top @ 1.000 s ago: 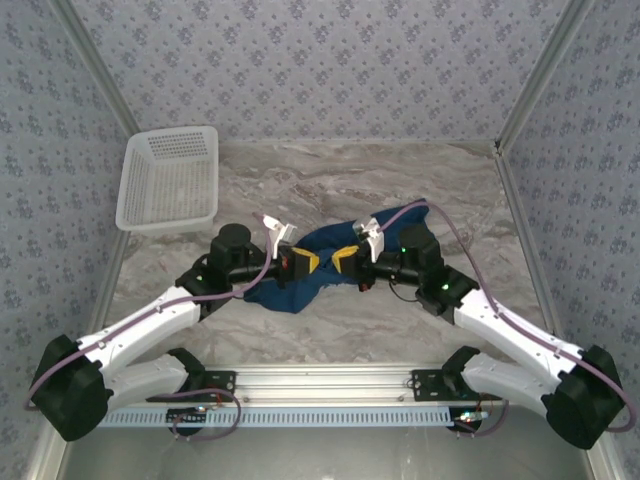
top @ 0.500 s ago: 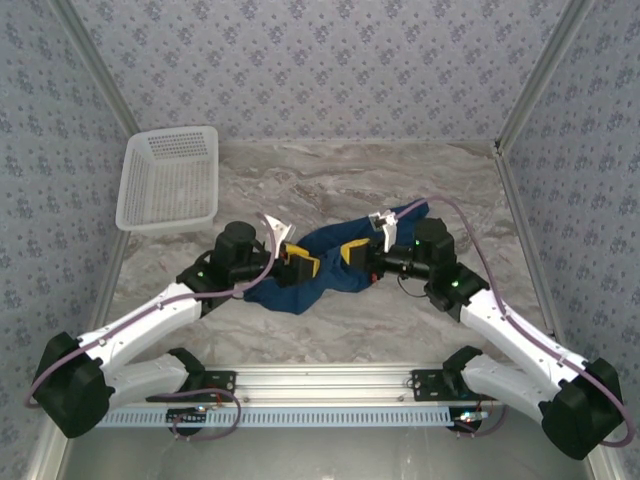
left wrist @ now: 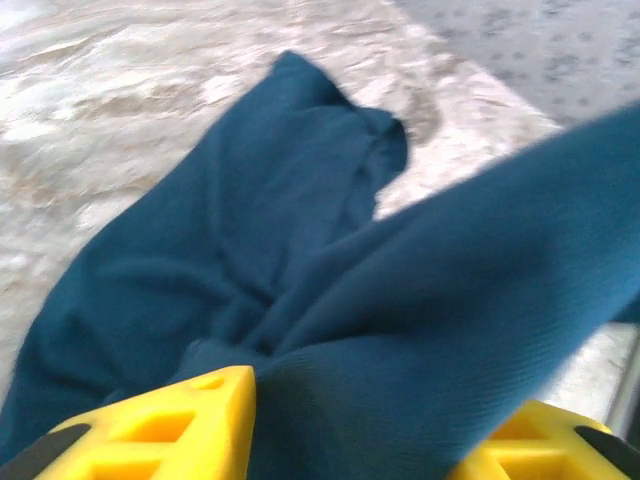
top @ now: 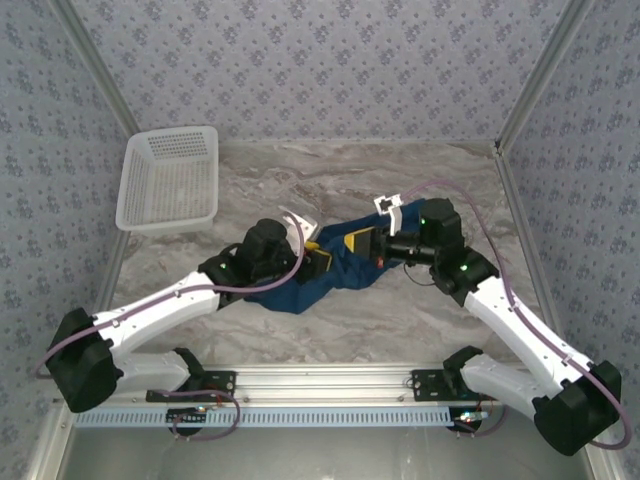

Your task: Fold the inside-out t-shirt

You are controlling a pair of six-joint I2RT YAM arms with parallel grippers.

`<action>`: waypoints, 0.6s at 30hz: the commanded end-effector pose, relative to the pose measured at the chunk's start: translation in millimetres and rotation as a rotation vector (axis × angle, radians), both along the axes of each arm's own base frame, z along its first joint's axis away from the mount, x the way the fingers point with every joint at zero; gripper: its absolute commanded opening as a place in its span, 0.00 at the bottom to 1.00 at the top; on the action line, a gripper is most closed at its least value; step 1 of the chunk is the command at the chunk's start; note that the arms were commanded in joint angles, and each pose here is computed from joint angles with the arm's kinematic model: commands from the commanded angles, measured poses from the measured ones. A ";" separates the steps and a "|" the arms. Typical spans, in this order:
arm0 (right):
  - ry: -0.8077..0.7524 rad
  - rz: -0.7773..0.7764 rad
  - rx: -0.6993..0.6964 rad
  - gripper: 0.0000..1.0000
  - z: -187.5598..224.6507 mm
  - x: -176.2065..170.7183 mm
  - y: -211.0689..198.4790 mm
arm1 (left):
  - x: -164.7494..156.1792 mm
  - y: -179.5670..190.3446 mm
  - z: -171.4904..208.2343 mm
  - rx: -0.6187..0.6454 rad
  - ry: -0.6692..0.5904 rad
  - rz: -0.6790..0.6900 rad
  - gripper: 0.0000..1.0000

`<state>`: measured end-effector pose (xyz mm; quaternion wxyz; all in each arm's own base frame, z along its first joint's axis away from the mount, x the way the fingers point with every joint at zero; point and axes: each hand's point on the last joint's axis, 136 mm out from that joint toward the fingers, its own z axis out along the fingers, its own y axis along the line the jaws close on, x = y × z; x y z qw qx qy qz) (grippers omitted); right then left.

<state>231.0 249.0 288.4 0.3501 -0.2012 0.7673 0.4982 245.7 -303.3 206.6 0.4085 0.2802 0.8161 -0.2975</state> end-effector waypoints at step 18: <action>0.086 -0.054 0.178 0.00 15.9 26.8 13.4 | -22.9 24.3 41.2 -0.108 -0.039 0.076 0.50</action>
